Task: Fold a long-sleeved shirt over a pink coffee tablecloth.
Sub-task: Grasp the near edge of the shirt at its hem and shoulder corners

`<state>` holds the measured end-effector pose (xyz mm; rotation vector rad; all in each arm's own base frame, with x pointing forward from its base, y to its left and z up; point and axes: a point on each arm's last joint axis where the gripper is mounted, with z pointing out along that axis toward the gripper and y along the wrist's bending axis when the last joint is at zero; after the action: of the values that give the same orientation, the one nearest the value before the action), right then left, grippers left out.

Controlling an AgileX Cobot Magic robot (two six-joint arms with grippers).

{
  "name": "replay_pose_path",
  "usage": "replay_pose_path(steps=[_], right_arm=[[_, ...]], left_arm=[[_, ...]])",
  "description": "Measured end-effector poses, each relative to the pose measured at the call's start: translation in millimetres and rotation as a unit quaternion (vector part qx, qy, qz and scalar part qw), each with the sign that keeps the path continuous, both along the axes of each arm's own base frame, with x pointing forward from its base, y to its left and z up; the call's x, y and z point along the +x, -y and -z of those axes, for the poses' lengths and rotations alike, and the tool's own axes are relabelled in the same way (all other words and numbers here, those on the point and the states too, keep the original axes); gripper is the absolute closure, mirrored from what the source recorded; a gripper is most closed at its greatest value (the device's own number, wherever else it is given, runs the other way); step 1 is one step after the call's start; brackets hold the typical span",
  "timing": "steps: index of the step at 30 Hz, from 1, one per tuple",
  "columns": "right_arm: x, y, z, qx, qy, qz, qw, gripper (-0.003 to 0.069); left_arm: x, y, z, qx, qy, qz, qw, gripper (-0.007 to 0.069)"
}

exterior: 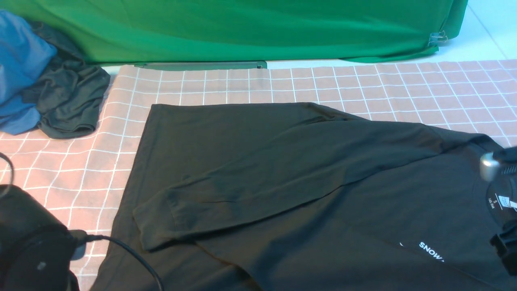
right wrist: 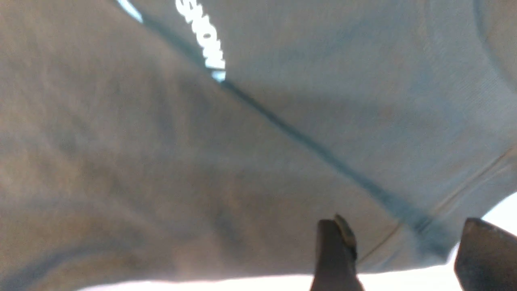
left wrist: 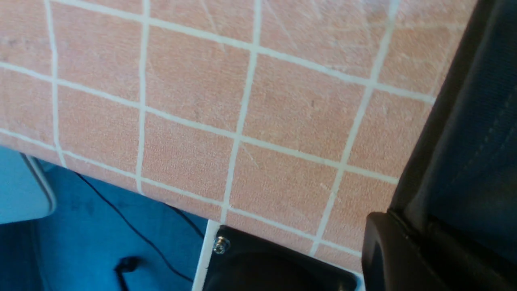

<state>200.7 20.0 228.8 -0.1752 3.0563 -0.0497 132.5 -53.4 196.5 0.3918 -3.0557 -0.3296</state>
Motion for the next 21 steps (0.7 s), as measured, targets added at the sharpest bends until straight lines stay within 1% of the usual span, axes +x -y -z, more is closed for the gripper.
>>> replay_pose_path(steps=[2, 4, 5, 6, 10, 14, 15, 17, 18, 19, 20, 21], right_arm=[[-8, -5, 10, 0.028, -0.023, -0.009, 0.999, 0.0224], [-18, -10, 22, 0.059, -0.048, -0.024, 0.997, 0.0207], [-20, -10, 24, 0.062, -0.053, -0.025, 0.996, 0.0203], [-26, -13, 31, 0.082, -0.062, -0.04, 0.994, 0.0181], [-36, -26, 40, 0.114, -0.075, -0.097, 0.986, 0.0142], [-40, -47, 41, 0.113, -0.059, -0.182, 0.975, 0.0129], [-41, -48, 41, 0.113, -0.058, -0.187, 0.974, 0.0129], [-46, -62, 42, 0.093, -0.049, -0.249, 0.963, 0.0127], [-47, -65, 42, 0.091, -0.048, -0.258, 0.961, 0.0126], [-50, -71, 43, 0.074, -0.045, -0.294, 0.952, 0.0127], [-51, -72, 43, 0.071, -0.044, -0.303, 0.949, 0.0127], [-53, -77, 43, 0.061, -0.041, -0.328, 0.942, 0.0127]], left_arm=[[3, 0, -1, -0.031, 0.008, -0.025, 0.999, 0.0595], [4, 4, 0, -0.072, 0.008, -0.027, 0.997, 0.0595], [4, 4, 0, -0.073, 0.009, -0.025, 0.997, 0.0595], [4, 8, 0, -0.096, 0.011, -0.026, 0.995, 0.0595], [5, 10, 0, -0.111, 0.014, -0.027, 0.993, 0.0595], [7, 11, 0, -0.115, 0.022, -0.017, 0.993, 0.0595], [7, 11, 0, -0.116, 0.024, -0.017, 0.993, 0.0595], [8, 11, 0, -0.118, 0.03, -0.014, 0.992, 0.0595], [8, 11, 0, -0.118, 0.03, -0.014, 0.992, 0.0595], [8, 11, 0, -0.118, 0.03, -0.013, 0.992, 0.0595], [8, 11, 0, -0.118, 0.03, -0.013, 0.992, 0.0595], [8, 11, 0, -0.118, 0.03, -0.013, 0.992, 0.0595]])
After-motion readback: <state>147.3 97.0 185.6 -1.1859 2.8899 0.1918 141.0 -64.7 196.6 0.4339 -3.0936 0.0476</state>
